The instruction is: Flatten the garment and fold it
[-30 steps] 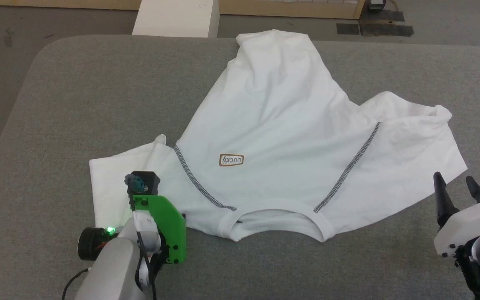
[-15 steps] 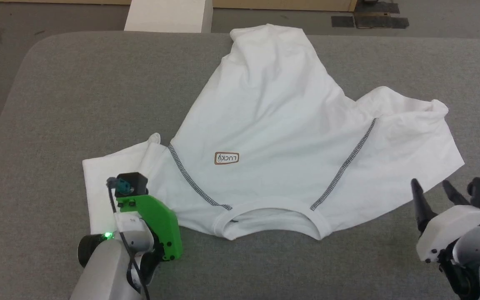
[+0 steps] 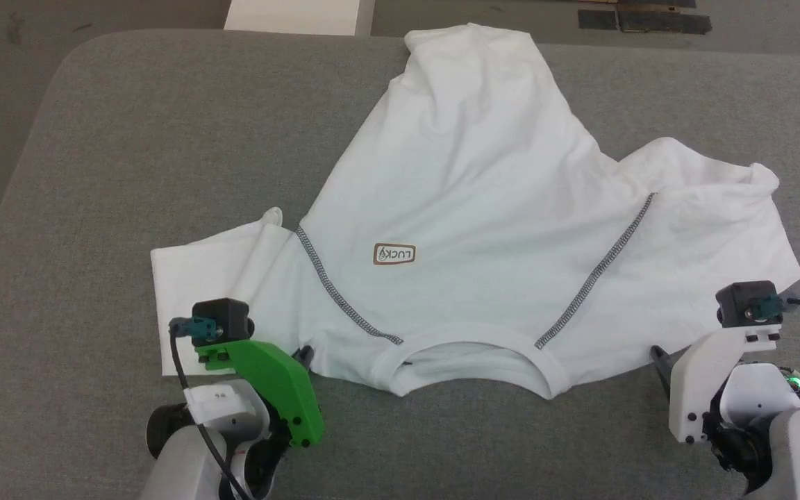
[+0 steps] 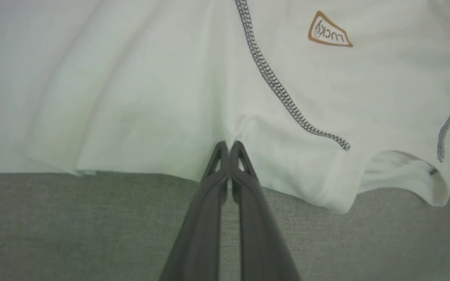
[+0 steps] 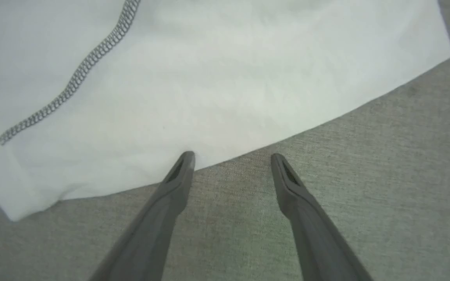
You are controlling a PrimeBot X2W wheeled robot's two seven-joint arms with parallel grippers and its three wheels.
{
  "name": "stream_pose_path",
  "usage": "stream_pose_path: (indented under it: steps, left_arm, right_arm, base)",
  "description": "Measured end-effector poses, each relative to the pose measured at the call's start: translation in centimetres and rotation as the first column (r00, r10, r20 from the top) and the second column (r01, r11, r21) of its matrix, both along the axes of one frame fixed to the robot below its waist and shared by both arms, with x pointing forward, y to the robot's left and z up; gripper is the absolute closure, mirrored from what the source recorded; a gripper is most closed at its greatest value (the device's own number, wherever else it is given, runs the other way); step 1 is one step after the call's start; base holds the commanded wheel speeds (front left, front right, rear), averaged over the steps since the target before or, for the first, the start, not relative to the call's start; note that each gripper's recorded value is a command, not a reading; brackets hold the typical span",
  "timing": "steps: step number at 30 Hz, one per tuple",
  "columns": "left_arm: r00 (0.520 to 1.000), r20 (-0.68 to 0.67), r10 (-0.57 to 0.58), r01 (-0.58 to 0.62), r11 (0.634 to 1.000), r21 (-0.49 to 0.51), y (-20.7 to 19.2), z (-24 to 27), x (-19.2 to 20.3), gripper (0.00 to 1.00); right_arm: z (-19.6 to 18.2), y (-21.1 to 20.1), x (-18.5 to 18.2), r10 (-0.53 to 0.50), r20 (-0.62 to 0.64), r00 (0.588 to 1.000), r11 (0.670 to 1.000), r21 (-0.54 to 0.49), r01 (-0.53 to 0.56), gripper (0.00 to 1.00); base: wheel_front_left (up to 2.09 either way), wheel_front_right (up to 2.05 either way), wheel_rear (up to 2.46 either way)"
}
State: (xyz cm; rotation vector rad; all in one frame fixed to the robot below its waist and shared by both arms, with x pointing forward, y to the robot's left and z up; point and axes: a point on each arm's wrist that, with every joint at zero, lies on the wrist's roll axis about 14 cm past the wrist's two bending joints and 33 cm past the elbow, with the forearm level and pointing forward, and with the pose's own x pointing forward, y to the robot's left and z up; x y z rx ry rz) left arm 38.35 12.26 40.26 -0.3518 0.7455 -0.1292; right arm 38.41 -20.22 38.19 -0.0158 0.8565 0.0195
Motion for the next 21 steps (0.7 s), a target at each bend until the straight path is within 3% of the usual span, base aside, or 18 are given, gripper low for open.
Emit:
stream_pose_path:
  steps: [10, 11, 12, 17, 21]
  left_arm:
    - [0.999, -0.038, -0.009, 0.009, 1.0, -0.001, -0.2, -1.1, -0.3, 1.0]
    - [0.999, -0.041, -0.009, 0.009, 1.0, -0.001, -0.2, -1.2, -0.3, 1.0]
    - [0.999, -0.045, -0.01, 0.01, 1.0, -0.001, -0.3, -1.3, -0.3, 1.0]
    - [0.999, -0.033, -0.006, 0.006, 1.0, -0.007, -0.3, -1.1, -0.3, 1.0]
    - [1.0, 0.02, 0.022, -0.021, 0.997, -0.074, -0.6, 0.3, 0.3, 1.0]
  right_arm:
    - [-1.0, 1.3, 1.4, 0.045, -0.026, 0.999, 0.999, 0.005, -0.045, 0.0]
    - [-1.1, 1.4, 1.5, 0.045, -0.031, 0.999, 0.999, 0.008, -0.045, 0.55]
    - [-1.1, 1.5, 1.8, 0.051, -0.03, 0.998, 0.999, 0.007, -0.051, 1.0]
    - [-0.9, 1.5, 1.9, 0.045, -0.019, 0.999, 0.999, 0.024, -0.044, 1.0]
    - [0.3, 1.5, 2.2, 0.021, 0.036, 0.999, 0.997, 0.071, -0.024, 1.0]
  base:
    - [0.0, 0.0, 0.0]
    - [0.0, 0.0, 0.0]
    - [0.0, 0.0, 0.0]
    - [0.0, 0.0, 0.0]
    - [0.0, 0.0, 0.0]
